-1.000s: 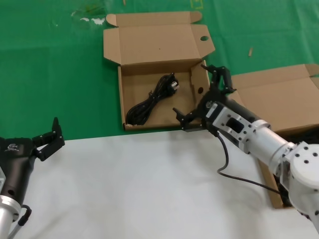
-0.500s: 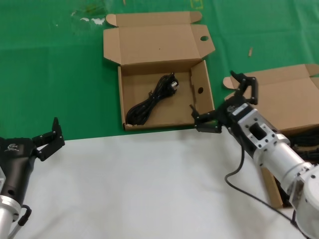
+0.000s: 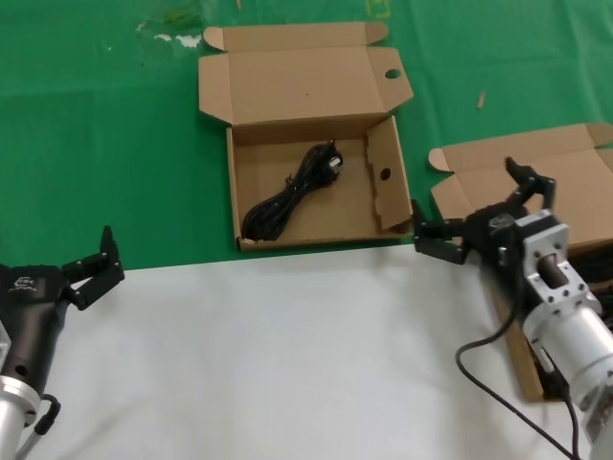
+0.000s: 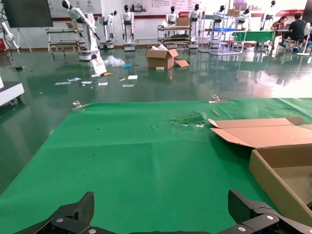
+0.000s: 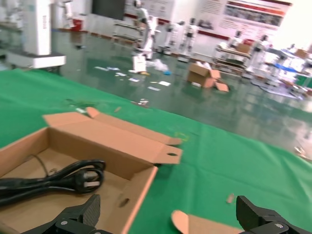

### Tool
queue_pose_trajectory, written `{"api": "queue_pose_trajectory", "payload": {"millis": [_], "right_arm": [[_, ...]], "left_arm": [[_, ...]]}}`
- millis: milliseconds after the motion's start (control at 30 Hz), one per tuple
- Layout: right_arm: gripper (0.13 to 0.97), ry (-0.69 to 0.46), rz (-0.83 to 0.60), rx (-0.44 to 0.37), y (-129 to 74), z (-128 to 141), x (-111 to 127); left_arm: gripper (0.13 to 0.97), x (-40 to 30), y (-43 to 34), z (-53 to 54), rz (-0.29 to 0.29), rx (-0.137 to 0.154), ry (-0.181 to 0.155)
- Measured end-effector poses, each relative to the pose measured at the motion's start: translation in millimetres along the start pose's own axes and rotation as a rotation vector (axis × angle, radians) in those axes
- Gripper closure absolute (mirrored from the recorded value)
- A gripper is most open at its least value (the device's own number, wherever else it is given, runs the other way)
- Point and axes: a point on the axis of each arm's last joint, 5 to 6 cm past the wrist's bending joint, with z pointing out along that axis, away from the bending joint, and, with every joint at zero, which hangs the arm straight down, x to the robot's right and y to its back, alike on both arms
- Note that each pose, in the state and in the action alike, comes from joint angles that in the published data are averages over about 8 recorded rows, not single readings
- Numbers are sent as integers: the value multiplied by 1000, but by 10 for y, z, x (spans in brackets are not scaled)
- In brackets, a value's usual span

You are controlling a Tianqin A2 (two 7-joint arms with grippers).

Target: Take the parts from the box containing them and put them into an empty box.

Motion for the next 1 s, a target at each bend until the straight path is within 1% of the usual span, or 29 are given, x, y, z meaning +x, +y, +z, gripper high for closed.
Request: {"api": "queue_pose_trajectory", "payload": {"millis": [267,400,1000], "right_arm": [[130,84,134,-11,35,-225,44],[130,113,179,-14,44,-304,61],[130,123,195,-14,47,-331,66]], "left_arm": [[132,0,0,0,0,0,0],[132,0,0,0,0,0,0],[132,0,0,0,0,0,0]]}}
